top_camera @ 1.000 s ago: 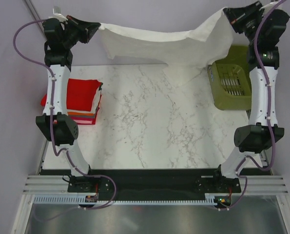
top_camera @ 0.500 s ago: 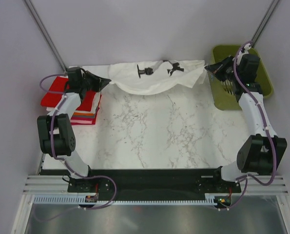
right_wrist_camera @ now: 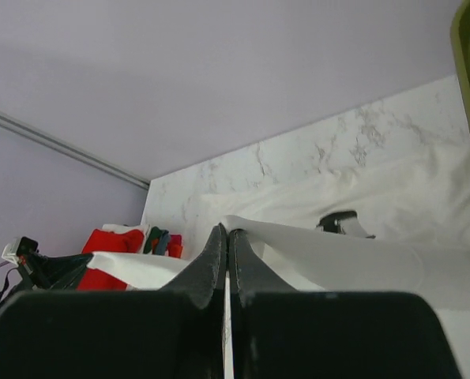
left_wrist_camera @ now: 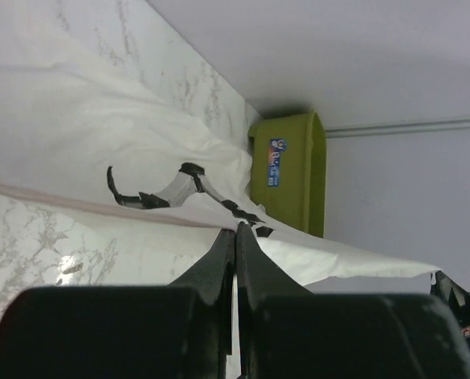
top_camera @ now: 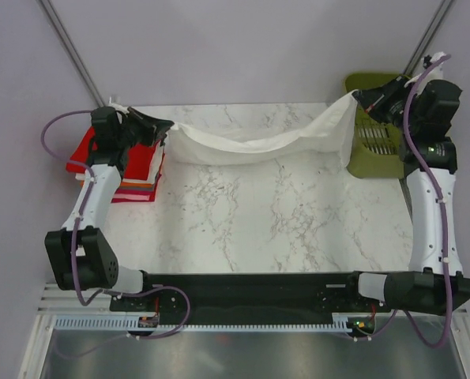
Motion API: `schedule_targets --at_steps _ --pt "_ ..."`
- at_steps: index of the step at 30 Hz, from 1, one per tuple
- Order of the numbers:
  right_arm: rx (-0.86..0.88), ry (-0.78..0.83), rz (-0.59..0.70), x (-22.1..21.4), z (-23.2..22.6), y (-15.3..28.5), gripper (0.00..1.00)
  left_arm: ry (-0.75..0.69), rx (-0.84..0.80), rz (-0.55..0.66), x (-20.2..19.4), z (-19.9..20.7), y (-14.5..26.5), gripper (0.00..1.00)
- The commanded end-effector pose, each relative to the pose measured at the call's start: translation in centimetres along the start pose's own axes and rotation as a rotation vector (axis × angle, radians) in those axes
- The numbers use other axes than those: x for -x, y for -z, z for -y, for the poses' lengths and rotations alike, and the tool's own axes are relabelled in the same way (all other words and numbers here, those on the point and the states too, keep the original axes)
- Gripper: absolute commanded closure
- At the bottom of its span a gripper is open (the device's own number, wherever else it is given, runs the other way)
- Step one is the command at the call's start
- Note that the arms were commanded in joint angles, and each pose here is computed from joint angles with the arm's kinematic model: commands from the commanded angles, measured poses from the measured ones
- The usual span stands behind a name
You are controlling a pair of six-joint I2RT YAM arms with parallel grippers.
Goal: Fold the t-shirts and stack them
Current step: Flatten the tshirt out
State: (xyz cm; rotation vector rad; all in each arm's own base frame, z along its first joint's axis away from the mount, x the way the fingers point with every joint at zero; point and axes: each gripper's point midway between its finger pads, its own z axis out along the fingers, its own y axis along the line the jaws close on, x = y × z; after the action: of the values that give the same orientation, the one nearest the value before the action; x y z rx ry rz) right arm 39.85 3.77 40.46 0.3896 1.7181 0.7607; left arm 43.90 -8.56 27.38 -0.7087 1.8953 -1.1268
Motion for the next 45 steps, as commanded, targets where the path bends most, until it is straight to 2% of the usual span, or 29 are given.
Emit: schedule_targets --at_steps 1,4,9,11,15,16,18,21,24,25,27,28,29,30,33,35,38,39,42,45 --pt "0.138 0.19 0.243 7.4 -9.1 7.0 1.0 -0.162 -0.158 0.103 1.7 8.9 5.8 0.98" --pt "0.173 0.258 0.43 11.2 -13.4 12.2 1.0 -0.19 -0.212 0.167 2.0 12.3 9.0 0.98" --pt "0.241 0.33 0.777 16.2 -18.8 20.7 1.0 -0.301 -0.358 0.372 3.1 20.0 16.9 0.98" --pt "0.269 0.353 0.836 17.5 -20.8 22.8 1.0 -0.323 -0.378 0.437 3.6 21.9 19.0 0.98" --pt "0.312 0.342 0.84 19.0 -22.4 22.4 1.0 -0.318 -0.372 0.504 5.0 24.2 20.9 0.98" --pt "0.303 0.332 0.821 19.5 -21.9 20.9 1.0 -0.308 -0.362 0.517 5.6 24.2 20.7 0.98" --pt "0.31 0.322 0.815 20.1 -22.3 20.3 1.0 -0.293 -0.343 0.508 6.2 24.1 19.7 0.98" --pt "0.312 0.268 0.725 20.2 -20.6 15.6 1.0 -0.252 -0.278 0.443 7.2 21.8 15.6 0.98" --pt "0.28 0.158 0.575 19.0 -16.6 8.1 1.0 -0.205 -0.209 0.374 8.2 18.3 10.5 0.98" --pt "0.245 0.113 0.509 18.4 -14.0 4.1 1.0 -0.188 -0.203 0.348 8.1 17.5 9.3 0.98" --pt "0.239 0.04 0.418 17.1 -11.8 0.3 1.0 -0.152 -0.18 0.313 8.6 15.2 6.0 0.98" --pt "0.233 0.0 0.331 15.7 -9.5 -3.3 1.0 -0.137 -0.179 0.297 8.7 14.7 5.1 0.98" --pt "0.253 -0.034 0.308 15.8 -9.5 -4.2 1.0 -0.12 -0.158 0.277 9.1 13.3 3.1 0.98" --pt "0.233 -0.08 0.262 15.2 -7.1 -7.1 1.0 -0.12 -0.168 0.277 9.5 13.6 2.6 0.98" --pt "0.308 -0.099 0.268 17.3 -8.2 -7.7 1.0 -0.116 -0.189 0.271 11.4 14.6 0.5 0.98" --pt "0.355 -0.096 0.32 19.5 -9.1 -7.8 1.0 -0.12 -0.213 0.275 12.6 16.2 0.0 0.98" --pt "0.447 -0.147 0.392 22.3 -9.7 -6.6 1.0 -0.134 -0.279 0.288 15.0 19.7 -0.5 0.98" --pt "0.516 -0.148 0.443 23.8 -10.9 -4.9 1.0 -0.143 -0.322 0.308 15.9 21.5 0.0 0.98" --pt "0.552 -0.115 0.485 24.9 -11.5 -3.4 1.0 -0.17 -0.378 0.347 16.9 24.1 1.1 0.98" --pt "0.607 -0.056 0.476 24.5 -13.3 -1.8 1.0 -0.171 -0.367 0.367 17.2 23.7 0.9 0.98"
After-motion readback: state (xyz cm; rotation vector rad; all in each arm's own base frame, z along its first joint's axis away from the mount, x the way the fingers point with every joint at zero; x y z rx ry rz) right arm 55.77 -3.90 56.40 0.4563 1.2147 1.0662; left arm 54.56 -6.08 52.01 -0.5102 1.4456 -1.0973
